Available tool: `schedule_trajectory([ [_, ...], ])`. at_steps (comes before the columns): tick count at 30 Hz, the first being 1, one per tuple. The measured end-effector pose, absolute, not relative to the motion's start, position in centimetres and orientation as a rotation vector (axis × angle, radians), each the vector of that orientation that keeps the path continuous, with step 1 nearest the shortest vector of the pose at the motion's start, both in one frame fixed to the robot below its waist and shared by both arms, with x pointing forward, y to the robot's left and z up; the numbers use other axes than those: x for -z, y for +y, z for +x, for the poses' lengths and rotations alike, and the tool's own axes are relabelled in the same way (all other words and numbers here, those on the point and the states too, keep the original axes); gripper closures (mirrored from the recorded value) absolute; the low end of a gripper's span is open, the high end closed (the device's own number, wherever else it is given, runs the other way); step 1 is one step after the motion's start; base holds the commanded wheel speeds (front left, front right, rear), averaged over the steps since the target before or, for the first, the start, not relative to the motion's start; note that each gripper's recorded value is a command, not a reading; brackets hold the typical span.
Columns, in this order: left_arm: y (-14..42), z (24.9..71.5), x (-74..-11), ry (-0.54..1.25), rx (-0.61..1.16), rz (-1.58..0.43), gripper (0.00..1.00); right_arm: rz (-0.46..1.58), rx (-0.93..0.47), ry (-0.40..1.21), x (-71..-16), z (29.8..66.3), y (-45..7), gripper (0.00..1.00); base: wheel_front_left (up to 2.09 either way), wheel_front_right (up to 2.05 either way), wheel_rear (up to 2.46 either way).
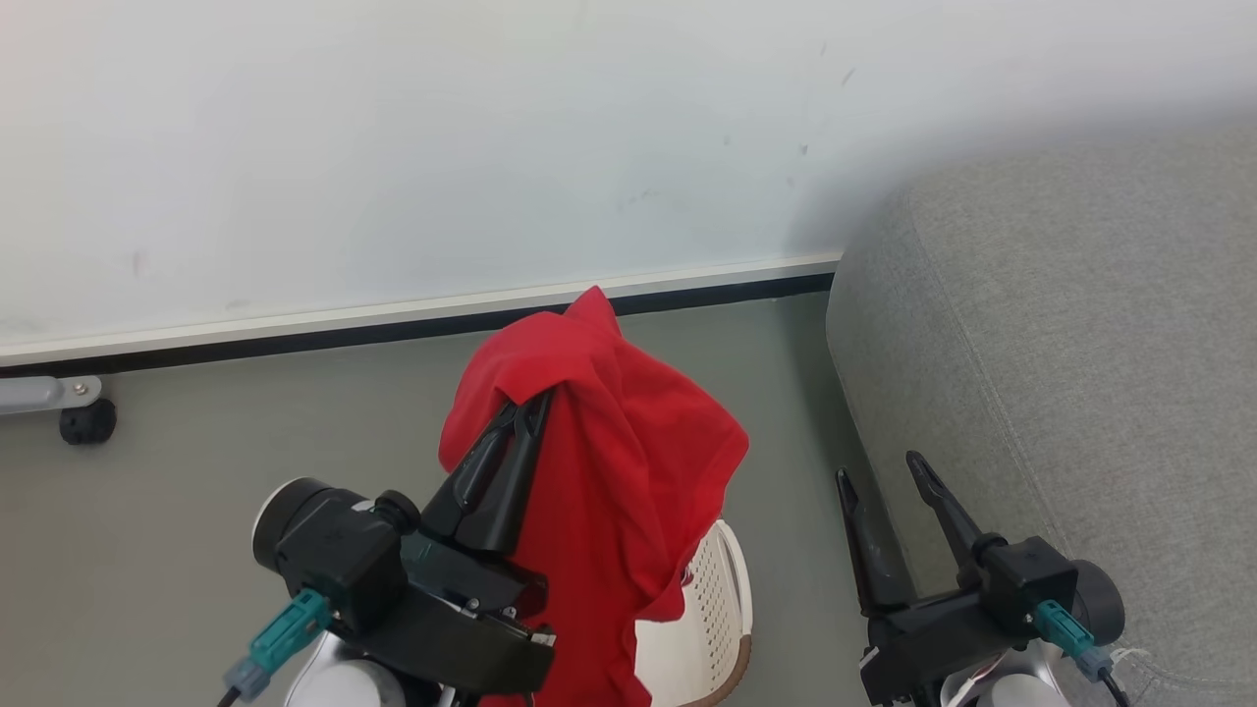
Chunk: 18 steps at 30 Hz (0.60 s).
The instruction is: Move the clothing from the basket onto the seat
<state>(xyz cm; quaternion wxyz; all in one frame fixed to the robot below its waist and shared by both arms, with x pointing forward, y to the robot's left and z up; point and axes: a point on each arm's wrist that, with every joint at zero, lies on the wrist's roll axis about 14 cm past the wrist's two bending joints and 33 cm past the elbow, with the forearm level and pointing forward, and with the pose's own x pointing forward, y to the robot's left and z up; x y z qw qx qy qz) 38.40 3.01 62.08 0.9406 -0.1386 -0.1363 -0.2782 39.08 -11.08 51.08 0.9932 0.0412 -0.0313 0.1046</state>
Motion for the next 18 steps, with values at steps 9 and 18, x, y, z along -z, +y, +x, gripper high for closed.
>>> schedule_trajectory([
  [9,3.0,38.4,-62.0,-0.263,0.565,-0.278,1.00,0.089,-0.228,-0.070,-51.5,39.0,-10.4,0.00,0.00,0.00,0.00],
  [18,2.9,38.4,-62.0,-0.252,0.562,-0.274,1.00,0.116,-0.358,-0.128,-53.7,38.0,-6.6,0.00,0.00,0.00,0.00],
])
